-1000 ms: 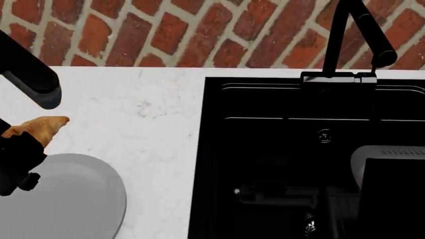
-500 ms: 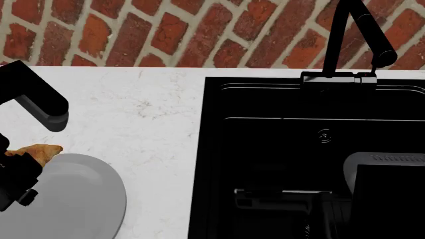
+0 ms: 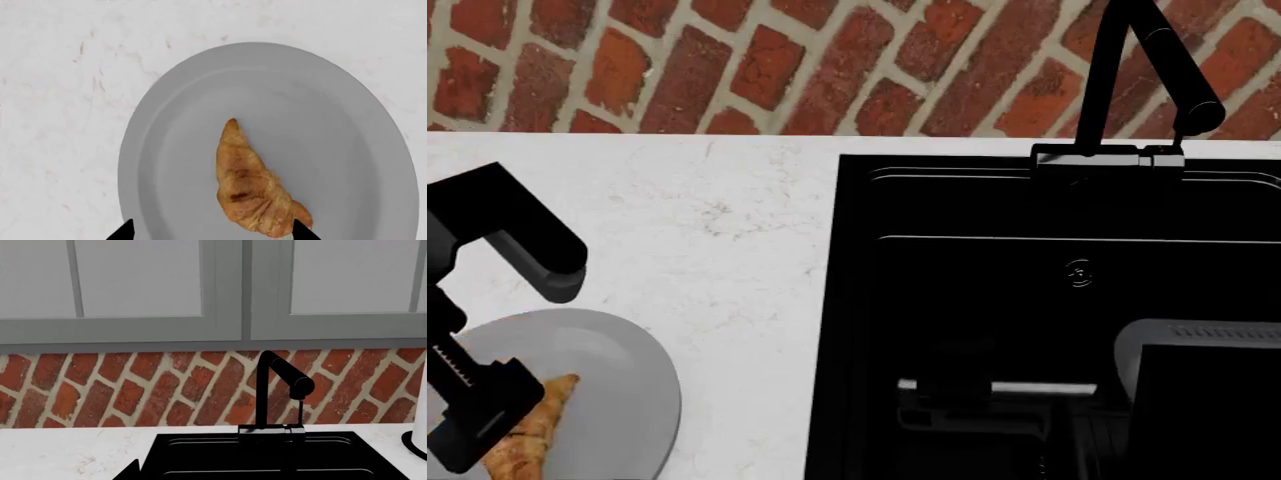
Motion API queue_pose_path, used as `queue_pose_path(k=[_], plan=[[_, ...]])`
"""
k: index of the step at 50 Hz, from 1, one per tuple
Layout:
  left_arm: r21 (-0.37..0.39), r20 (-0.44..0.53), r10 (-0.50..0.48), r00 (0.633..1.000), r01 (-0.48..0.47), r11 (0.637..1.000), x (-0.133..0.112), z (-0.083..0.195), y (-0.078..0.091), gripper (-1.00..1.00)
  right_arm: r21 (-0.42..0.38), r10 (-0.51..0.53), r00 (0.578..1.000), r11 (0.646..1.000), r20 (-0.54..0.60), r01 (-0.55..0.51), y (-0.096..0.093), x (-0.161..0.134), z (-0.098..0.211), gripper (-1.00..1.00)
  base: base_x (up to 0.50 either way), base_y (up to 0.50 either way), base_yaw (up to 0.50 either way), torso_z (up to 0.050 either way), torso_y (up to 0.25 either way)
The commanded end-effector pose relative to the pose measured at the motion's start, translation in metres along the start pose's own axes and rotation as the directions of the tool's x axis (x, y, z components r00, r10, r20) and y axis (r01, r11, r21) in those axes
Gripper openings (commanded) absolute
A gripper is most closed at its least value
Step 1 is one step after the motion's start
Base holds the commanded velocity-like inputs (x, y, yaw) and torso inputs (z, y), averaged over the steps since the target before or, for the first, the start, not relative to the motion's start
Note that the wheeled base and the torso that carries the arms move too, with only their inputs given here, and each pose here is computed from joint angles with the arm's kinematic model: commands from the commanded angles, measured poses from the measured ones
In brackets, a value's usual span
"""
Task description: Place the pastries on the plates.
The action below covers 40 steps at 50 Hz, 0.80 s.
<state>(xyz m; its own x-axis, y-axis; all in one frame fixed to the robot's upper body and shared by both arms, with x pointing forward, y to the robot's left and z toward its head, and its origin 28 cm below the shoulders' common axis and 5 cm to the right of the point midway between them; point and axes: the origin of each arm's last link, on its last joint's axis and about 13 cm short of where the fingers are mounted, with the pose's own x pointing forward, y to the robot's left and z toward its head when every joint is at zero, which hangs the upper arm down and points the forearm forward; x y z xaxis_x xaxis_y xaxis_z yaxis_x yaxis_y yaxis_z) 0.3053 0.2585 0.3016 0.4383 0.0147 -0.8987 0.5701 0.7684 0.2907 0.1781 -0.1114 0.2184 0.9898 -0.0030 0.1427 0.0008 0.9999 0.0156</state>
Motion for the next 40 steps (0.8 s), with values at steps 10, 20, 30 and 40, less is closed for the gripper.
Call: queue_pose_path(k=[10,20,30,40], plan=[[0.019,0.042,0.024,0.999,-0.025,1.0,-0.017,0.01,0.007,1.0,0.013,0.001,1.0,1.0,-0.007,-0.001,-0.001,0.004,-0.003,1.0,0.0,0.0,0.0,0.0,0.0],[-0.028,0.257,0.048,0.965,-0.042,0.999,-0.04,0.004,-0.008,1.0,-0.001,-0.001,1.0,1.0,0.004,0.001,0.0,0.006,0.002,1.0,0.0,0.0,0.0,0.0,0.0],[-0.287,0.653,0.198,0.731,-0.003,0.958,-0.06,-0.034,-0.035,1.0,-0.02,0.014,0.999,1.0,0.04,-0.013,-0.002,0.004,0.018,1.0,0.0,0.0,0.0,0.0,0.0],[-0.387,0.763,0.317,0.564,0.005,0.922,-0.073,-0.068,-0.062,1.0,-0.036,0.032,0.997,0.999,0.069,-0.03,-0.004,0.007,0.024,1.0,0.0,0.0,0.0,0.0,0.0]])
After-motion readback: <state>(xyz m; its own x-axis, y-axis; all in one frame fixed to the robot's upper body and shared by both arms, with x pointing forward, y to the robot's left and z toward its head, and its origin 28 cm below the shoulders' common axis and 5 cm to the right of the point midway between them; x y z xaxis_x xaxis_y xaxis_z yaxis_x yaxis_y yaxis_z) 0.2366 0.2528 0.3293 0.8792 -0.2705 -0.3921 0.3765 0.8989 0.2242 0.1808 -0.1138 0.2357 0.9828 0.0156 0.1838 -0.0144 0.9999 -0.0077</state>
